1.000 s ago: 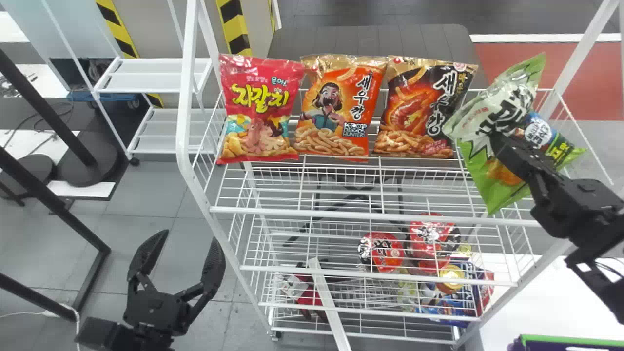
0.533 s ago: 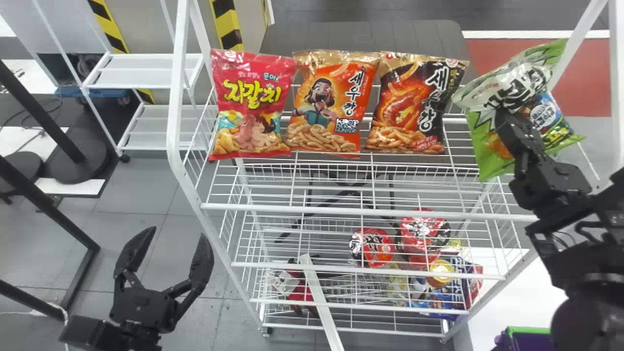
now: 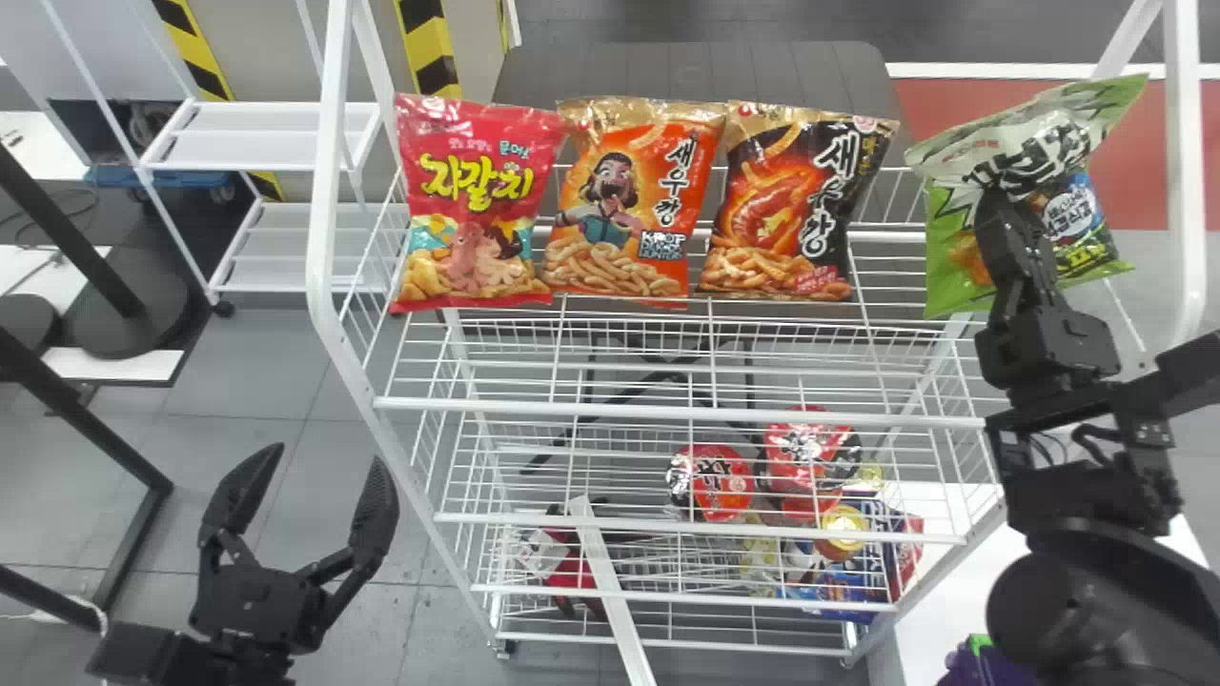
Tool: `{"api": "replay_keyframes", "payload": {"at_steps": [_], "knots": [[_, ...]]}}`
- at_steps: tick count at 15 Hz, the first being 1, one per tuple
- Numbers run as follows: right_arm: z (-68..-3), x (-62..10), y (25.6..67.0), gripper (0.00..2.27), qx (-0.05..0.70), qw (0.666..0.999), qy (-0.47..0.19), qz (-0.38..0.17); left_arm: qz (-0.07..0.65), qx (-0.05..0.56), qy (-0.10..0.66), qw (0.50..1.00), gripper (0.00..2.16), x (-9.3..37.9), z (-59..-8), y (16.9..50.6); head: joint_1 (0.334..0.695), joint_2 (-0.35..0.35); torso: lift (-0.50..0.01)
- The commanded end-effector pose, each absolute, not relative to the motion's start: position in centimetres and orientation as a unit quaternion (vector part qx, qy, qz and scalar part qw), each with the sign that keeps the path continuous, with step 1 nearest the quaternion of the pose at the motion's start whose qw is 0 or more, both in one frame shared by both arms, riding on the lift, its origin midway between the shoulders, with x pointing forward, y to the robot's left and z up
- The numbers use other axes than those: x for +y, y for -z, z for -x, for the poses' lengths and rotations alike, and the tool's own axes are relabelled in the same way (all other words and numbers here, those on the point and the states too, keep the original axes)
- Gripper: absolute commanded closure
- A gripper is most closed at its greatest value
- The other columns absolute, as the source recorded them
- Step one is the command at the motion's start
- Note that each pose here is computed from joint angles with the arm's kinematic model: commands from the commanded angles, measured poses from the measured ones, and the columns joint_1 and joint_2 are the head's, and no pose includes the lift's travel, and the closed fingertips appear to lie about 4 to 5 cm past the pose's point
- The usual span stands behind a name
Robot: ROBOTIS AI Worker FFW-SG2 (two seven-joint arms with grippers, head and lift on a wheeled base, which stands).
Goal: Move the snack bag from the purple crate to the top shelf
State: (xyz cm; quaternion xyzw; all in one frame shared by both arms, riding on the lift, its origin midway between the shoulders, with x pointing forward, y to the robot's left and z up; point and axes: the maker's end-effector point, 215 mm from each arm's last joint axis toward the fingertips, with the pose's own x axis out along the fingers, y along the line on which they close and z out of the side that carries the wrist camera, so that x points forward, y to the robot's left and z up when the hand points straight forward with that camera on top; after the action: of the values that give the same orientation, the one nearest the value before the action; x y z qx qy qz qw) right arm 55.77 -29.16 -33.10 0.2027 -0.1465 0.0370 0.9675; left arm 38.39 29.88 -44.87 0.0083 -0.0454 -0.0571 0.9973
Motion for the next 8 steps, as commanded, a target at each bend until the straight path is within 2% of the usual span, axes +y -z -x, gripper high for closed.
{"api": "replay_keyframes", "payload": {"at_steps": [1,4,8], "knots": [[-56.4,-29.5,33.8,1.61,-0.146,0.967,-0.029,-0.206,-0.008,-0.047,0.057,0.997,0.13,29.8,-38.4,44.8,0.695,0.009,0.000],[-57.7,-28.8,35.3,1.61,-0.129,0.968,-0.030,-0.213,-0.008,-0.049,0.060,0.997,0.13,29.8,-38.3,44.5,0.695,0.004,0.000],[-59.0,-28.6,36.8,1.54,-0.116,0.960,-0.024,-0.252,-0.010,-0.054,0.060,0.997,0.13,30.0,-38.2,44.2,0.695,0.012,0.000]]}}
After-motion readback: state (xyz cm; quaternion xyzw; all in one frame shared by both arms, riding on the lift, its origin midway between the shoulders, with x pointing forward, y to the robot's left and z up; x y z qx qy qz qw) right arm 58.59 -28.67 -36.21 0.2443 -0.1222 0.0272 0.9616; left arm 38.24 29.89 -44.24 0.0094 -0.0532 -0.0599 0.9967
